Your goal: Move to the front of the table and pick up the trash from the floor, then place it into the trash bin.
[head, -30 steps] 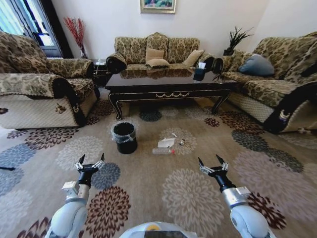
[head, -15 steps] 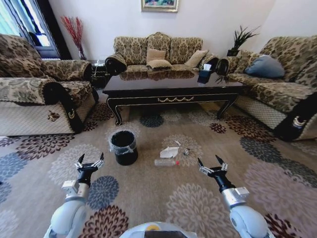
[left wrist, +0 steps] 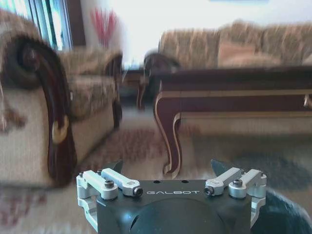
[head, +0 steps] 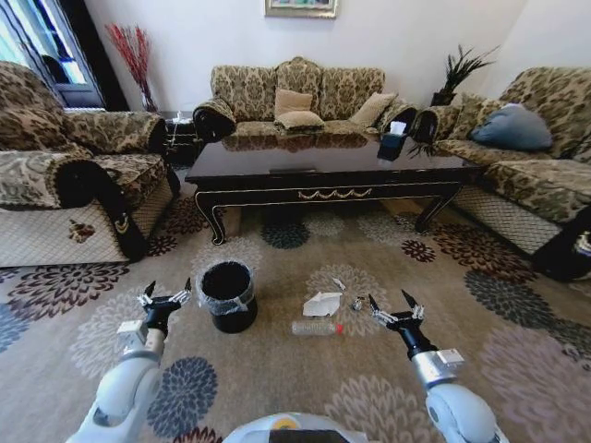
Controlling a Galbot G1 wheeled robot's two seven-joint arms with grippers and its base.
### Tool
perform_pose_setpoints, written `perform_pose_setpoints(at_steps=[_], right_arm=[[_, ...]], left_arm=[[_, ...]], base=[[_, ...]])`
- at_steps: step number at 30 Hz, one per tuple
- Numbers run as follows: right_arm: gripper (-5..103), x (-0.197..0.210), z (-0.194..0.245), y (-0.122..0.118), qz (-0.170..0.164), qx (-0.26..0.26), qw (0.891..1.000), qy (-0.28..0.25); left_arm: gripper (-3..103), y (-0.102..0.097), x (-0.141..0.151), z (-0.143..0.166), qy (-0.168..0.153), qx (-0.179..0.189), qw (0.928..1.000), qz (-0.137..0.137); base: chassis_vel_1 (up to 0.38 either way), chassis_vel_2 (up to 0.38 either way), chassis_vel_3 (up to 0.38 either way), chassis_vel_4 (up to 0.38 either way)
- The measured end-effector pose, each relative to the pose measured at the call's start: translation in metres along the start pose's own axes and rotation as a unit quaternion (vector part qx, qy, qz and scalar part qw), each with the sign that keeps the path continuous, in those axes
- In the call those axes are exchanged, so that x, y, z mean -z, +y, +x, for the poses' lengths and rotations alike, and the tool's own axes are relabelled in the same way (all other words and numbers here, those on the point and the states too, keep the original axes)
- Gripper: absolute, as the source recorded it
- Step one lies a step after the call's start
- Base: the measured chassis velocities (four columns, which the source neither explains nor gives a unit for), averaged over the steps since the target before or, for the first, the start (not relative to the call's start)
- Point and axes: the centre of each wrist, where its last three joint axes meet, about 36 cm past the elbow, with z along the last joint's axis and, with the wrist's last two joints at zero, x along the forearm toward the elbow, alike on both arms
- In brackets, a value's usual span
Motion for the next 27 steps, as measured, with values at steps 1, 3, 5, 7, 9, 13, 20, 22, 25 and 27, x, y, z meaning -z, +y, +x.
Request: perform_pose_setpoints(at_steps=[1, 3, 5, 7, 9, 13, 20, 22, 25, 27], right_arm=[[100, 0.000, 0.000, 0.000, 0.000, 0.000, 1.000, 0.000], [100, -0.001, 0.001, 0.000, 0.001, -0.001, 1.000, 0.001], [100, -0.002, 0.002, 0.001, 0.002, -0.002, 1.000, 0.001], [100, -0.002, 0.001, 0.001, 0.002, -0.001, 1.000, 0.001], [100, -0.003, -0.004, 0.004, 0.004, 0.008, 1.000, 0.000], [100, -0.006, -0.007, 0.005, 0.006, 0.018, 1.000, 0.003], [100, -0.008, -0.011, 0.006, 0.008, 0.027, 1.000, 0.005], [100, -0.010, -0.009, 0.007, 0.007, 0.027, 1.000, 0.007], [100, -0.010, -0.008, 0.007, 0.006, 0.027, 1.000, 0.008], [100, -0.009, -0.008, 0.007, 0.006, 0.026, 1.000, 0.007]], left_arm=[[100, 0.000, 0.000, 0.000, 0.000, 0.000, 1.0000, 0.000], [100, -0.002, 0.020, -0.006, 0.043, -0.005, 0.9990, -0.004], [100, -0.002, 0.038, -0.014, 0.078, -0.009, 0.9969, -0.010], [100, 0.000, 0.046, -0.019, 0.093, -0.007, 0.9956, -0.013], [100, 0.009, 0.059, -0.028, 0.116, 0.008, 0.9930, -0.020], [100, 0.024, 0.068, -0.047, 0.136, 0.017, 0.9905, -0.009], [96, 0.026, 0.068, -0.074, 0.161, 0.006, 0.9864, 0.032], [100, 0.021, 0.065, -0.088, 0.173, -0.001, 0.9837, 0.048], [100, 0.016, 0.060, -0.100, 0.188, -0.009, 0.9803, 0.059], [100, 0.009, 0.053, -0.111, 0.206, -0.014, 0.9762, 0.068]], base=[[0.000, 0.000, 0.000, 0.000], [0.000, 0.000, 0.000, 0.000], [0.000, 0.000, 0.000, 0.000], [0.000, 0.000, 0.000, 0.000], [0.000, 0.000, 0.000, 0.000], [0.000, 0.000, 0.000, 0.000], [0.000, 0.000, 0.000, 0.000], [0.000, 0.000, 0.000, 0.000], [0.000, 0.000, 0.000, 0.000], [0.000, 0.000, 0.000, 0.000]])
